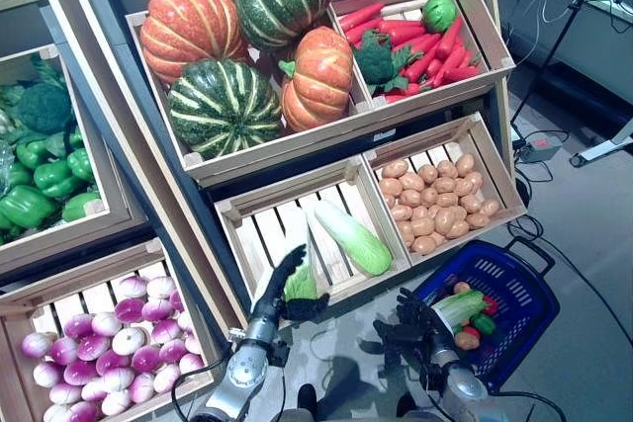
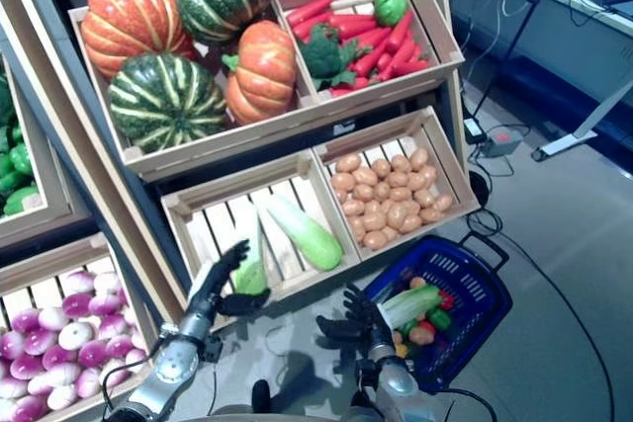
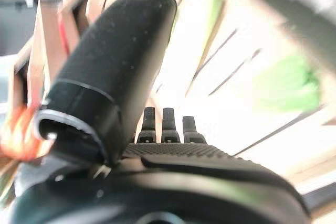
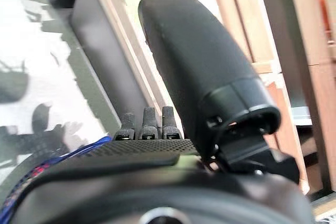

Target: Put vegetables into the basket

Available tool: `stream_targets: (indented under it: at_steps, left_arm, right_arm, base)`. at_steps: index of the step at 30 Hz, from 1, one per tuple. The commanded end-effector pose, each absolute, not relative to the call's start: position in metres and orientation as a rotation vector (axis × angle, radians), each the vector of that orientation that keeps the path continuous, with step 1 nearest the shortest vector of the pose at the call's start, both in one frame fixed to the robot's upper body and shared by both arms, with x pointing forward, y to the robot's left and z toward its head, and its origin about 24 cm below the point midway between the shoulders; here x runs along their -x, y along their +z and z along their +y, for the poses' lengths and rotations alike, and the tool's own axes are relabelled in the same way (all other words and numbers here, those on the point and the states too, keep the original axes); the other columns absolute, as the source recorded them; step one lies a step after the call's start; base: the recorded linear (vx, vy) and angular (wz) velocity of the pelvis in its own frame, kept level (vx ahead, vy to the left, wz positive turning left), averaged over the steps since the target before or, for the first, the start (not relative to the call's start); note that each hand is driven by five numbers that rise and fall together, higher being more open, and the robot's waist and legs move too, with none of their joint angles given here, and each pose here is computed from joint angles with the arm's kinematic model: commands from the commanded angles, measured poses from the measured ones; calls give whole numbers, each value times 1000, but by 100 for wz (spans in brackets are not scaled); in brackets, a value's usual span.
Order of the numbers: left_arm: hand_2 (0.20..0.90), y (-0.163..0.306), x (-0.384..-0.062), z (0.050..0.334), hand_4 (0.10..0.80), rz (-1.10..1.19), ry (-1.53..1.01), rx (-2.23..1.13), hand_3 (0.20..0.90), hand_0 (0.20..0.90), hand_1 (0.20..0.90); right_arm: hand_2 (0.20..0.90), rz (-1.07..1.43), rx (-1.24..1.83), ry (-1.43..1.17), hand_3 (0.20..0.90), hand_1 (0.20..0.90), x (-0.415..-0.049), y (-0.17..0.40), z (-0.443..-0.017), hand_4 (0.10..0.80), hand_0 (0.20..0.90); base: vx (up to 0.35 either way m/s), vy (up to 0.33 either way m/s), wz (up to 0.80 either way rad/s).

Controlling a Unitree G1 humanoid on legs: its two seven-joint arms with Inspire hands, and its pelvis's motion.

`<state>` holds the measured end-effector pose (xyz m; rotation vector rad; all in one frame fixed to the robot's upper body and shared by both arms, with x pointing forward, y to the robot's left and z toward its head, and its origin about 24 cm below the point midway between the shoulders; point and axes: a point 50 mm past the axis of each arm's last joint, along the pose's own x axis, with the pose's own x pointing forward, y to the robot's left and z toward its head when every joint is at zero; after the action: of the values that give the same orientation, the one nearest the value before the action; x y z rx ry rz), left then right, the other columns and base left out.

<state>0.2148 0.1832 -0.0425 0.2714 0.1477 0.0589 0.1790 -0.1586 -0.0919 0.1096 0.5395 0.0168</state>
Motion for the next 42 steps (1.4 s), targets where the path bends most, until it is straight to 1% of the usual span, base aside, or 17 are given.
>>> stream_targets:
  at_steps: [1, 4, 7, 8, 11, 18, 24, 29, 31, 38, 42]
  left_arm:
    - [900, 20, -257, 190, 800, -202, 168, -285, 900, 900, 900]
    - [900, 29, -263, 191, 800, -247, 218, -299, 900, 900, 900]
    - [900, 45, -280, 190, 800, -295, 313, -320, 900, 900, 900]
    - [900, 45, -281, 190, 800, -295, 314, -320, 900, 900, 900]
    - [900, 63, -298, 186, 800, -362, 405, -334, 900, 900, 900]
    - [900, 77, -313, 191, 800, -384, 497, -307, 900, 900, 900]
    - [900, 92, -329, 197, 800, -392, 532, -278, 900, 900, 900]
    - [900, 108, -343, 213, 800, -382, 667, -250, 900, 900, 900]
    - [900, 114, -348, 224, 800, -345, 734, -226, 900, 900, 900]
    - [900, 129, -355, 236, 800, -321, 879, -212, 900, 900, 900]
    - [900, 140, -364, 239, 800, -293, 895, -224, 900, 900, 900]
  right_arm:
    - [900, 319, -153, -4, 900, 900, -204, -58, -153, 800, 900]
    - [900, 329, -160, -4, 900, 900, -201, -59, -152, 800, 900]
    - [900, 308, -158, 5, 900, 900, -208, -53, -151, 800, 900]
    - [900, 308, -157, 5, 900, 900, -208, -53, -152, 800, 900]
    - [900, 224, -166, 3, 900, 900, -224, -35, -155, 800, 900]
    - [900, 91, -179, -7, 900, 900, -244, -4, -158, 800, 900]
    - [900, 48, -169, -22, 900, 900, -254, 8, -162, 800, 900]
    - [900, 6, -154, -27, 900, 900, -269, 22, -161, 800, 900]
    - [900, 8, -143, -61, 900, 900, -273, 25, -162, 800, 900]
    - [900, -10, -105, -102, 900, 900, -284, 34, -166, 800, 900]
    - [900, -22, -99, -130, 900, 900, -290, 40, -171, 800, 900]
  base:
    - [111, 20, -2]
    - [39, 23, -3]
    - [-35, 67, -10]
    - [-22, 57, -14]
    - [-183, 74, -13]
    - [-142, 62, -26]
    - [-101, 40, -7]
    - [-64, 39, 2]
    - [-31, 54, -1]
    - [-42, 44, -1]
    - [-33, 50, 2]
